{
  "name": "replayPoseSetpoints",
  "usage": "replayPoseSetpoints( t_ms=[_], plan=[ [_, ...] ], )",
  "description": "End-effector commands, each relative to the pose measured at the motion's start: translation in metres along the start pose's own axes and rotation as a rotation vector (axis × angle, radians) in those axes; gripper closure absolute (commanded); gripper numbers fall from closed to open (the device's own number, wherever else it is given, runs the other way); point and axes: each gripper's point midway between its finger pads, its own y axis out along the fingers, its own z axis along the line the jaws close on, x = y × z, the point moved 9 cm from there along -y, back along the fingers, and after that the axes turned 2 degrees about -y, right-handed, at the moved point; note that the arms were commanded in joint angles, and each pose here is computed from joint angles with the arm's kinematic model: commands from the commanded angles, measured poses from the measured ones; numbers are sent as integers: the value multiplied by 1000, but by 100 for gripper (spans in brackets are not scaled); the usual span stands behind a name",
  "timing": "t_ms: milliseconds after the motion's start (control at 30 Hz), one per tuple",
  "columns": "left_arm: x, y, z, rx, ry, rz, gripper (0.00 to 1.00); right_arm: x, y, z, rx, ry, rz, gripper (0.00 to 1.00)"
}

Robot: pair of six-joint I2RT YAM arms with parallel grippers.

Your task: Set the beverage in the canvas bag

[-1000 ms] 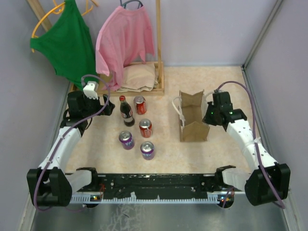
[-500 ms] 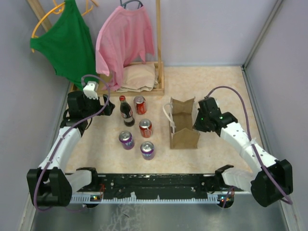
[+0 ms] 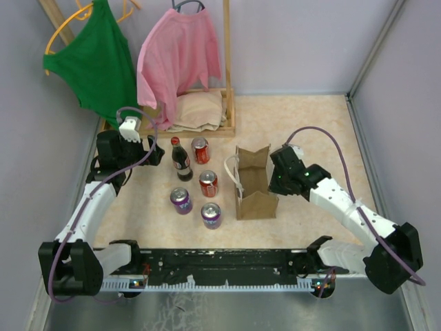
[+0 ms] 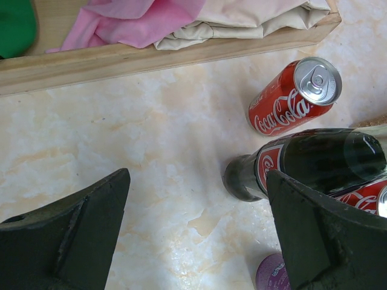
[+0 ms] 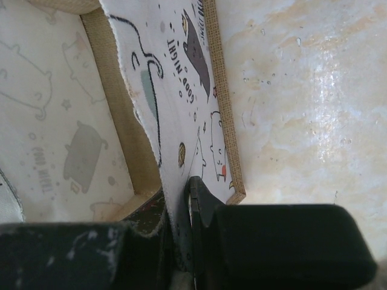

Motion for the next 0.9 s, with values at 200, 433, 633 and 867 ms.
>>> replayPoseSetpoints(
  t_ms=[200, 433, 633, 867],
  plan=[
    [3, 1, -4, -29, -11, -7, 0, 0, -4, 4, -34, 38, -40, 91],
    [5, 1, -4, -31, -6, -15, 0, 2, -12, 8, 46, 17, -66, 31],
    [10, -1, -5, -29, 1, -28, 0, 11, -31, 10, 104, 18, -138, 22],
    [36, -7, -9, -44, 27, -86, 0, 31, -64, 12, 110, 41, -234, 21]
  ],
)
